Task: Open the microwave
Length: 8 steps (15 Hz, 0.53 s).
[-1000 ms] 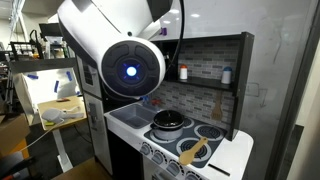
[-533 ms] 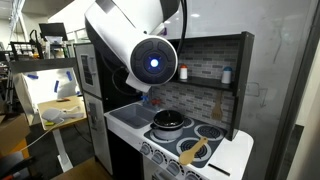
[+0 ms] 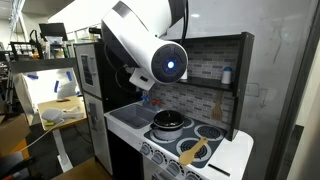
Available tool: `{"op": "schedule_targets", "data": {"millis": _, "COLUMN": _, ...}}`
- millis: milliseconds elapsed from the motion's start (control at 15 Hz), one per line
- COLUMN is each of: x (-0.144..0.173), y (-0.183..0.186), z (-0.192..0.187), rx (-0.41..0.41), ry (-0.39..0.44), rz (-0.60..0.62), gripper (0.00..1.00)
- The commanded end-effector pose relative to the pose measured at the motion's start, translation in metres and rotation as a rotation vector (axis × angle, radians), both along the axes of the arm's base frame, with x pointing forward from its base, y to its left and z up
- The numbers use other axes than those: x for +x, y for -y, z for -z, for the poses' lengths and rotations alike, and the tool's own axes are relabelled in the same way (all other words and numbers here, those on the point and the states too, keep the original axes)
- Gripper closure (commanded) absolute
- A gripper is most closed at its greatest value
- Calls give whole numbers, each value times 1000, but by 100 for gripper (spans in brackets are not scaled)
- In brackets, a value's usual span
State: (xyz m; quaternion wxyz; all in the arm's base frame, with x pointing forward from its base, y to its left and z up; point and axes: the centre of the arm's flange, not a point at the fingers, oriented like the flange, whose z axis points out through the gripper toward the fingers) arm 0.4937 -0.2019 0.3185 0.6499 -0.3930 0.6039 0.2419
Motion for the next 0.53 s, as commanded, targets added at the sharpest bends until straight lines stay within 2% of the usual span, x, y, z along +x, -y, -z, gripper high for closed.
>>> {"op": "schedule_targets", "data": {"millis": 0, "x": 5, "y": 1, "z": -1, "rx": 32, "ry": -28, "rz": -88, "gripper": 0}}
{"op": "schedule_targets", "data": {"millis": 467, "x": 11, "y": -8, "z": -2, "rx": 47, "ry": -46, "rz": -185, "gripper": 0}}
